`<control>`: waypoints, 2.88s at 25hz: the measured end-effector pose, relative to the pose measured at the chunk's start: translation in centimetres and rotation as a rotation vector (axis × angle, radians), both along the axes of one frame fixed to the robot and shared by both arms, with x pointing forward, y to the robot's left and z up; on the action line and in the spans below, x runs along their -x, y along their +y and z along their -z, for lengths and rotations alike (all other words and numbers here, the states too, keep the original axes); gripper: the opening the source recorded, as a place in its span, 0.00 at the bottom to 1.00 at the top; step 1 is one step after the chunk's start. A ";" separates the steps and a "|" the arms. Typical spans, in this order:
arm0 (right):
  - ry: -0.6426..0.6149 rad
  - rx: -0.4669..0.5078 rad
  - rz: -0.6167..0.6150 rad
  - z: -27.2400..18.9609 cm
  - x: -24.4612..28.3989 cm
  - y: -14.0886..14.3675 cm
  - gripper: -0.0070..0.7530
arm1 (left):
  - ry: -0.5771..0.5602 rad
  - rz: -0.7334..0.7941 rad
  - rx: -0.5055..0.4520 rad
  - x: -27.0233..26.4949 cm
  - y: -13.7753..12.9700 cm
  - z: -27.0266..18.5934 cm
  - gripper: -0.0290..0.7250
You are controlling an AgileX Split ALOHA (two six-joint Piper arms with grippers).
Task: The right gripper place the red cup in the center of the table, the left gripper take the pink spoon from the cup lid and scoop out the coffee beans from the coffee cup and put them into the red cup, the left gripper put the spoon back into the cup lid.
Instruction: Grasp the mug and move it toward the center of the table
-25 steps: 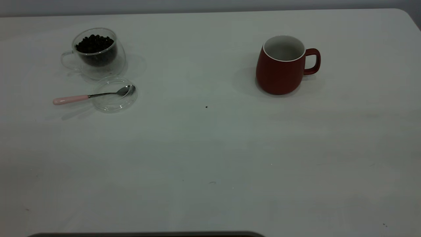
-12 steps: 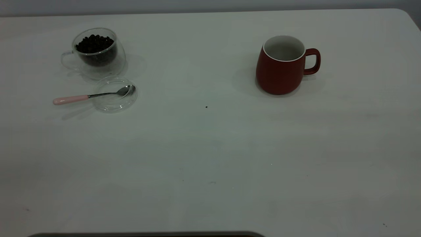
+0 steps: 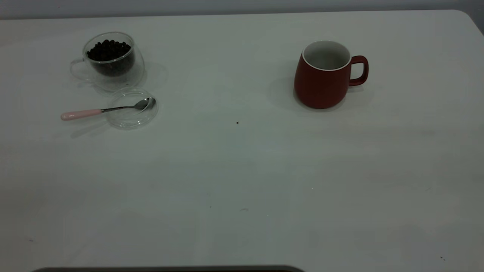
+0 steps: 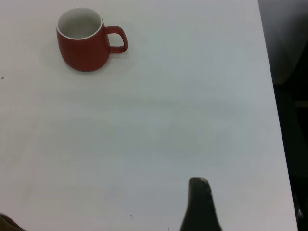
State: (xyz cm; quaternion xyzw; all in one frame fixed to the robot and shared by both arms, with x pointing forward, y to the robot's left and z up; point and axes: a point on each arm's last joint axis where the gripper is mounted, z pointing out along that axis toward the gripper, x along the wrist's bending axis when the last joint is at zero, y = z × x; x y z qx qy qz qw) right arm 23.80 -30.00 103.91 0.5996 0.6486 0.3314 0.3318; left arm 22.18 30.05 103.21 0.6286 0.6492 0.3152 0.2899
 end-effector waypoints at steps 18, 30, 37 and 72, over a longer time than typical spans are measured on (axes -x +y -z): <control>-0.014 0.007 -0.007 -0.6 0.0 0.0 0.79 | 0.000 -0.002 0.003 0.0 0.0 0.0 0.80; 0.275 0.188 -0.131 -4.4 -12.6 0.6 0.79 | 0.001 -0.010 -0.011 0.0 0.1 0.0 0.80; 0.368 0.347 -0.340 0.6 -24.5 1.5 0.79 | 0.001 -0.014 -0.017 0.0 0.2 0.0 0.80; 0.251 0.877 -1.012 22.0 -43.1 11.1 0.79 | 0.001 -0.013 -0.020 0.0 0.2 0.0 0.80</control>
